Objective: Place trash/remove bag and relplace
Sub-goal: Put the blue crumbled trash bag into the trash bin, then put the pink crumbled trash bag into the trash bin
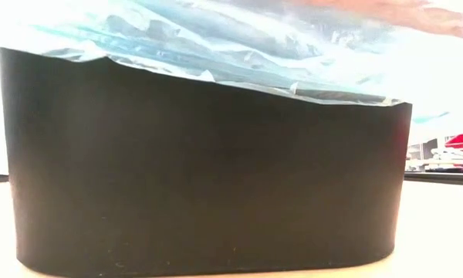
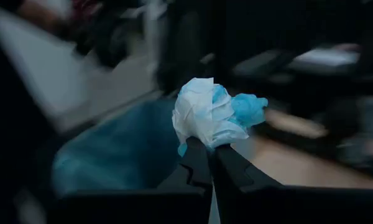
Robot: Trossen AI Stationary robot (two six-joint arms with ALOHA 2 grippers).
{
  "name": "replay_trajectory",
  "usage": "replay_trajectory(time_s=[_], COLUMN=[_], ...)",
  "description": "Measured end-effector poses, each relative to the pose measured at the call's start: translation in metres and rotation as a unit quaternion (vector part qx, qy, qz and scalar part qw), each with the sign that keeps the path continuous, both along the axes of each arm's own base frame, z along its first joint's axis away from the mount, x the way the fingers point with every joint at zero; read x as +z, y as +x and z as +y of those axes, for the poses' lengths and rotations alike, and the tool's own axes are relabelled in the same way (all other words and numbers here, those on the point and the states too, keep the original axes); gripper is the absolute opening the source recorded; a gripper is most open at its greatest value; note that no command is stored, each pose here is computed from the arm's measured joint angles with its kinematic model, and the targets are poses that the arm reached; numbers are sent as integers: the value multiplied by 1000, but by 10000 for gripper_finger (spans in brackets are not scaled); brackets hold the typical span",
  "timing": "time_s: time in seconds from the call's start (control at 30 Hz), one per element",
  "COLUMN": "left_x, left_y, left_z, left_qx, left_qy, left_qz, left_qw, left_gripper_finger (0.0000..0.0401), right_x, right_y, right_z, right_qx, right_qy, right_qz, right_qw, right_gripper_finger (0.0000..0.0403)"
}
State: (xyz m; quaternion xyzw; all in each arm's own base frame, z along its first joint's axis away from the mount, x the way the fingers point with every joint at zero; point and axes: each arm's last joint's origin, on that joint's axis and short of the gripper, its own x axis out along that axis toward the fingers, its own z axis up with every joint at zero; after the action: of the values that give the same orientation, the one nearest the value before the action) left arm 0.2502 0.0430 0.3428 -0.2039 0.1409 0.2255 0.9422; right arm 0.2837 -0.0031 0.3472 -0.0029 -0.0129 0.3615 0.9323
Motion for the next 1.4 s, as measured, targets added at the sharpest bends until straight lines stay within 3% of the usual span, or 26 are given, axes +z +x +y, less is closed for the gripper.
replay_trajectory(time_s=[0.1,0.3,0.57,0.77,0.93,1.13,1.4], left_x=[-3,-9,-7,-9,-9,-13,-18], left_y=[9,14,19,21,20,19,2], left_z=[3,5,4,3,5,5,-2], left_qx=[21,38,40,23,42,44,15], left_qy=[17,58,36,82,32,22,9], left_qz=[-64,-61,-89,-67,-91,-68,-1], left_qw=[998,996,995,994,994,996,1000], left_gripper_finger=[148,135,133,138,144,145,145], right_x=[-1,-3,-14,-19,-19,-12,23], right_y=[13,37,60,62,62,59,34], right_z=[12,28,39,41,41,34,18], right_qx=[44,89,93,95,92,44,-70], right_qy=[-4,-5,-6,5,18,8,-10], right_qz=[13,37,72,102,117,93,31], right_qw=[999,995,993,990,989,995,997], right_gripper_finger=[0,1,17,85,181,264,263])
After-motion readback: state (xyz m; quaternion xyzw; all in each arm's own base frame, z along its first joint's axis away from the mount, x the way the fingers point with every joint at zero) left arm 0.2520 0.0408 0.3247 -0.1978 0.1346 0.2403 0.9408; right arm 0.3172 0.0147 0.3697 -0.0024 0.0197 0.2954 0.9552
